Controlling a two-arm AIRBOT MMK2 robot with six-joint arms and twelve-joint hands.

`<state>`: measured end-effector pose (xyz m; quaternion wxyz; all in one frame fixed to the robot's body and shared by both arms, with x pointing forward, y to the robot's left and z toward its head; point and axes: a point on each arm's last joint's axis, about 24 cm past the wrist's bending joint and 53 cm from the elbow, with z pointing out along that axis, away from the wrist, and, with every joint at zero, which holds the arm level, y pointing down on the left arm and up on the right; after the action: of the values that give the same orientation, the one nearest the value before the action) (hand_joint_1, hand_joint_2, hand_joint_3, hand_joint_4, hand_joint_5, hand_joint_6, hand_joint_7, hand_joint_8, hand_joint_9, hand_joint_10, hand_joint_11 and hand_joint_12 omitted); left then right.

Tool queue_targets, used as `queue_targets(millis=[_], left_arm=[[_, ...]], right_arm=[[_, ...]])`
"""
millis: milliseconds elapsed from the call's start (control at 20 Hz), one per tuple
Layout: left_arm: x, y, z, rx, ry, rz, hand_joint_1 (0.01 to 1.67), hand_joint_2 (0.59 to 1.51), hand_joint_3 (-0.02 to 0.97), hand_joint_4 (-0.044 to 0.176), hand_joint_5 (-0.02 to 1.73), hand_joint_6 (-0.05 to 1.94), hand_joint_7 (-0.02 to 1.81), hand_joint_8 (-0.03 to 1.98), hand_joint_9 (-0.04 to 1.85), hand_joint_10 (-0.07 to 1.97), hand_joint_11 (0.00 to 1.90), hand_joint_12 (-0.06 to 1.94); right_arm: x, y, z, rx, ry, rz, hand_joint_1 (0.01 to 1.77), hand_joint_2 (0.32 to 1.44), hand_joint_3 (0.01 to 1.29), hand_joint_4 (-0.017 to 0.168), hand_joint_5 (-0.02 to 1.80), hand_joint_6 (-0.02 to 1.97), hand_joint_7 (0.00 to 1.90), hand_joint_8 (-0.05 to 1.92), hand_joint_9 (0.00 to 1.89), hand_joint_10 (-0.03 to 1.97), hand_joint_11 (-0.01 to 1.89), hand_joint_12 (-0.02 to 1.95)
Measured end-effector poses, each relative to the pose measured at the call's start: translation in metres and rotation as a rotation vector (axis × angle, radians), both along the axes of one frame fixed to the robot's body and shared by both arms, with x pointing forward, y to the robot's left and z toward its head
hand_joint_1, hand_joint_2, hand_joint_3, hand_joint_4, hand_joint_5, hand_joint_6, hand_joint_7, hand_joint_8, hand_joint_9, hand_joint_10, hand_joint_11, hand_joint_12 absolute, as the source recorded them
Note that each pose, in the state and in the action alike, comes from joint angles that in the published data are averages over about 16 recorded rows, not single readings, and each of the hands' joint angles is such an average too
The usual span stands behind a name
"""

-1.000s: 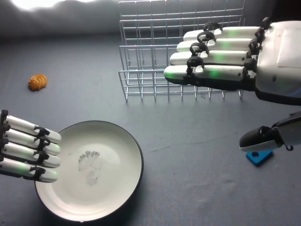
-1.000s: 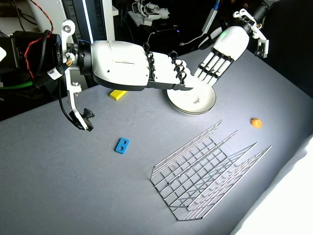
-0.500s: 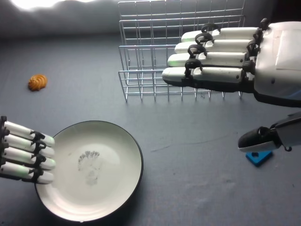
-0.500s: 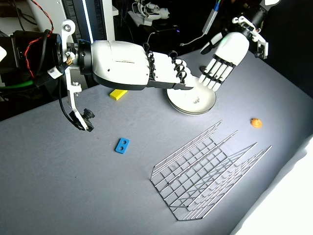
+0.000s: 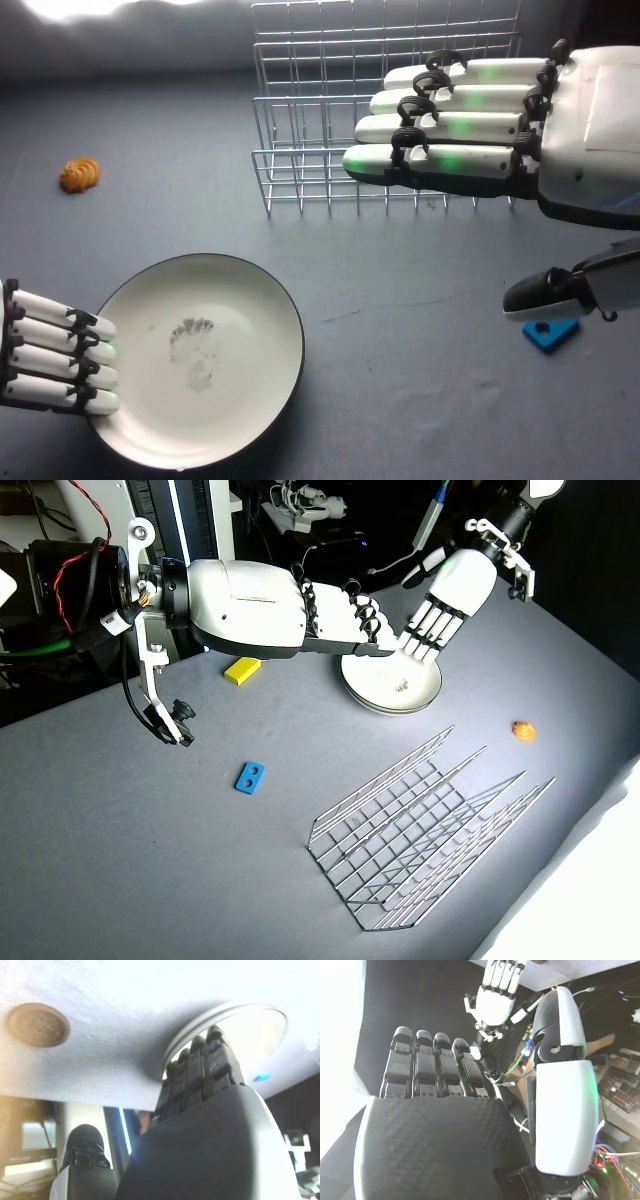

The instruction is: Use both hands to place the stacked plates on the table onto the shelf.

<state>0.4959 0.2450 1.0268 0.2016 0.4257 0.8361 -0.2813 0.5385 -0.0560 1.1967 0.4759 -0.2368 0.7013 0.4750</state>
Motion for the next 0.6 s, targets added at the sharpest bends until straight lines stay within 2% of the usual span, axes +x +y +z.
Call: queue_targets(millis=[600], left_arm=[[-0.012, -0.02, -0.016, -0.011, 0.054, 0.1, 0.02, 1.106, 0.02, -0.003, -0.01, 0.0, 0.0, -0.01, 0.01, 0.0, 0.01, 0.0]], right_arm=[[-0.004, 0.002, -0.006, -0.031, -0.013, 0.012, 0.99, 1.01, 0.02, 0.002, 0.02, 0.02, 0.02, 0.01, 0.02, 0.0, 0.02, -0.01]])
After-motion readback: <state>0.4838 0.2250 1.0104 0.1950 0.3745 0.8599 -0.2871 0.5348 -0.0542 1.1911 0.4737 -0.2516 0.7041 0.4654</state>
